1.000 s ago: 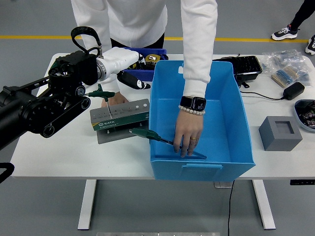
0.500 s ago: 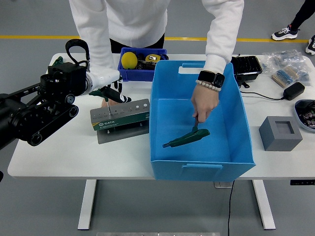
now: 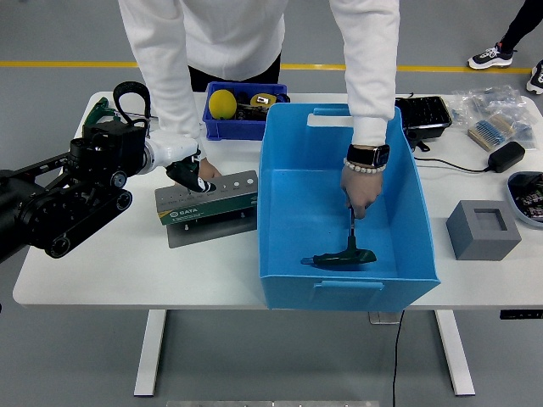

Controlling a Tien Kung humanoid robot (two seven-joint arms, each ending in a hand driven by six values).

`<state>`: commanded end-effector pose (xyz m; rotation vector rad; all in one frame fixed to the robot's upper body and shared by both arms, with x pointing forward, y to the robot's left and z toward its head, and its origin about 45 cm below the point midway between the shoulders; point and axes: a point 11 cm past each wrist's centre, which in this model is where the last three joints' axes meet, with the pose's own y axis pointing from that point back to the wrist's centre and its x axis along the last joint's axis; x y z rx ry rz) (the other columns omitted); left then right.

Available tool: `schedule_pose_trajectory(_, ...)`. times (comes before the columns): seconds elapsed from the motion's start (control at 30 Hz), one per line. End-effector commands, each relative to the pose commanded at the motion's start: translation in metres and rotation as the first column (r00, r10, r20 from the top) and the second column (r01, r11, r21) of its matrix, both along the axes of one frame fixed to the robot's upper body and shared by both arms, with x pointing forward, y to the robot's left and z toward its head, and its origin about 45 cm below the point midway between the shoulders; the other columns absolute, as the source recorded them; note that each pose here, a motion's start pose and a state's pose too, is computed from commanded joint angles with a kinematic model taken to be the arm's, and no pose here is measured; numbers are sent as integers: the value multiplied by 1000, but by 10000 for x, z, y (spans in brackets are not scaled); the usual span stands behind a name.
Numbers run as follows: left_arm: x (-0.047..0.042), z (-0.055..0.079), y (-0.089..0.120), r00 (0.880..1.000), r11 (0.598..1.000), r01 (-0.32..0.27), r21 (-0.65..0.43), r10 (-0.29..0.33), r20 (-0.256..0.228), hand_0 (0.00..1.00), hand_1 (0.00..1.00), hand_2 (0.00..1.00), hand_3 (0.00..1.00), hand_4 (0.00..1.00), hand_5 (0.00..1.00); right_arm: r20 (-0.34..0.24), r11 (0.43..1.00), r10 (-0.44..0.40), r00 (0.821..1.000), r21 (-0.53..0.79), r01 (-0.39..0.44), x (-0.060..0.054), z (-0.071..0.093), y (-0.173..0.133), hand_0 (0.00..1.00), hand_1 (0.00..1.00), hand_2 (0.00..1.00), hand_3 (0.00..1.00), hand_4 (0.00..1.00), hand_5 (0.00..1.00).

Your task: Lift tool from toolbox,place it in box,lift tool from toolbox,place it in box

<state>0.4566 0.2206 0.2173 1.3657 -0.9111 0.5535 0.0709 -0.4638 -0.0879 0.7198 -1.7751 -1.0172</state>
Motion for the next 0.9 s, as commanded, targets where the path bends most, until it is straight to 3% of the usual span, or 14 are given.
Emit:
schedule_pose_trajectory(0.33, -30, 13, -10, 1000, 999, -2, 35, 3, -13, 694, 652, 675, 501, 798, 807, -2, 1000, -2, 1000, 1, 2, -8, -3, 6, 721, 693, 735, 553, 787, 705)
schedule_pose_trajectory(0.37, -30, 11, -6, 1000, 999, -2, 40, 3, -13, 668, 613, 650, 450, 795, 809, -2, 1000, -2, 1000, 1, 2, -8, -4, 6, 722, 693, 735, 553, 787, 705)
schedule_pose_trajectory(0.73, -44, -53, 58, 999, 996, -16, 85, 18, -29, 650, 592, 625, 434, 795, 809, -13, 1000, -6, 1000, 5, 7, -49, -17, 24, 721, 693, 735, 553, 787, 705)
schedule_pose_trajectory(0.77, -45, -56, 60, 999, 996, -16, 89, 19, -30, 621, 524, 527, 390, 795, 811, -14, 1000, -6, 1000, 5, 7, -53, -19, 26, 722, 694, 735, 553, 787, 705)
schedule_pose_trajectory(0.9, -46, -59, 63, 999, 995, -15, 96, 17, -30, 621, 524, 527, 390, 795, 811, -17, 1000, -6, 1000, 6, 6, -63, -22, 31, 722, 694, 735, 553, 787, 705)
